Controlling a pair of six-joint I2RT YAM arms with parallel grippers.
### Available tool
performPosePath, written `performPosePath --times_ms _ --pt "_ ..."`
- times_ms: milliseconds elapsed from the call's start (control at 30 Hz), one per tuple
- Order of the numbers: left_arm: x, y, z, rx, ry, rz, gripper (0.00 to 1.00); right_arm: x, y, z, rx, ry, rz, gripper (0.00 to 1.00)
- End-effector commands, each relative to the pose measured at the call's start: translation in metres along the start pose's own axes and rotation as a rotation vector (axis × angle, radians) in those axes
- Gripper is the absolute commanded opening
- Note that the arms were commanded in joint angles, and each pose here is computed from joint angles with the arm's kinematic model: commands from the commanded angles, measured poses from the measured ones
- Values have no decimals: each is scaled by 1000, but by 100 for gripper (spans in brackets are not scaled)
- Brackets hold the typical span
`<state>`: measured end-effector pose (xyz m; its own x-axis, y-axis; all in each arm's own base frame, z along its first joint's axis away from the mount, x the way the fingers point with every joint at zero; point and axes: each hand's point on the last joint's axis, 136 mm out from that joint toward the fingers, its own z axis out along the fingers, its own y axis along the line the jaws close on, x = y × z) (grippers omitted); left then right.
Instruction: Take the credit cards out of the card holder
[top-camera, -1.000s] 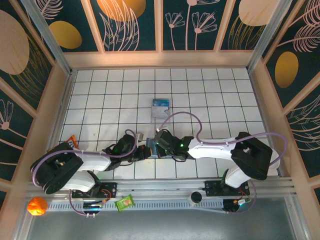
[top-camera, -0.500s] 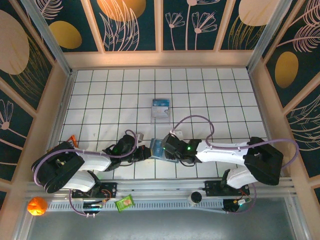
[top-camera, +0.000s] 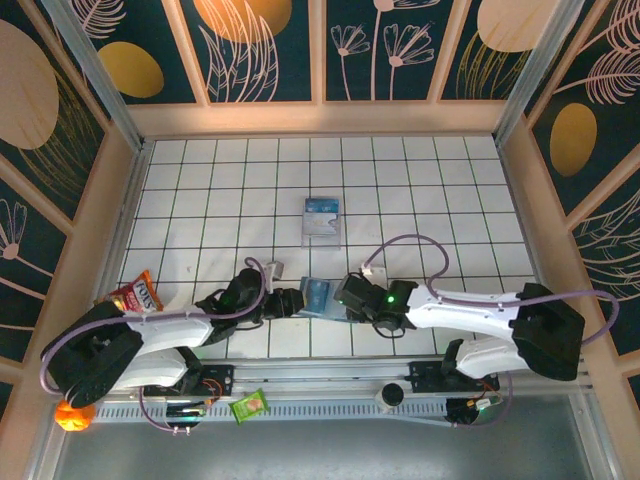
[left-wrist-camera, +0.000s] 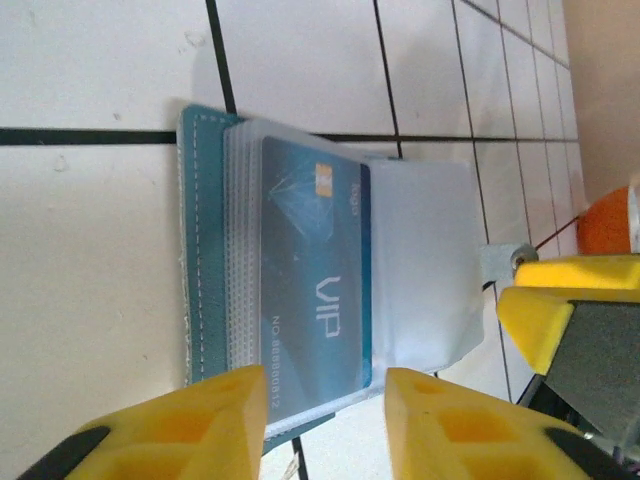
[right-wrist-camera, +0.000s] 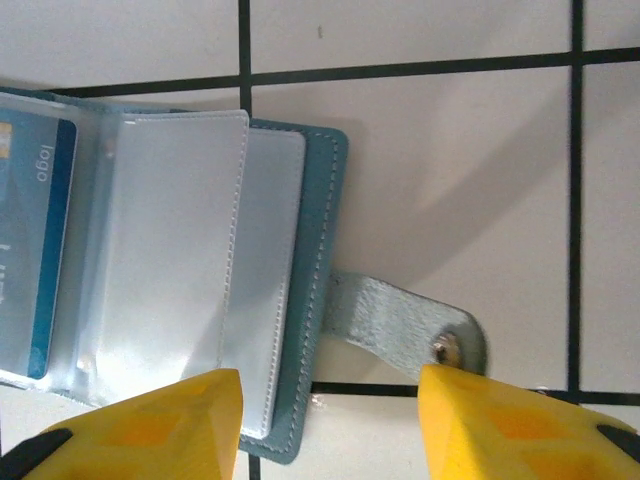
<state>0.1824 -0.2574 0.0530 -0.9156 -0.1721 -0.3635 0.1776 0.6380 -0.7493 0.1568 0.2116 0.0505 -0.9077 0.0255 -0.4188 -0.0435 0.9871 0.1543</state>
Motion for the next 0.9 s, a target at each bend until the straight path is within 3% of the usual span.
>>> performPosePath --times_ms 0,100,233,367,867 --pt "-11 -3 -5 -29 -44 65 42 -17 -15 -15 50 -63 28 48" --pt "-17 -5 -8 -45 -64 101 44 -36 12 -33 -70 -122 -44 34" --pt "-22 -9 -8 -44 -76 126 45 -51 57 -45 -260 -133 -133 22" --pt "-24 -10 -7 -45 -79 138 48 -49 76 -29 -303 -73 -181 20" --pt "-25 -9 9 -58 -51 140 50 29 9 40 -121 177 -62 10"
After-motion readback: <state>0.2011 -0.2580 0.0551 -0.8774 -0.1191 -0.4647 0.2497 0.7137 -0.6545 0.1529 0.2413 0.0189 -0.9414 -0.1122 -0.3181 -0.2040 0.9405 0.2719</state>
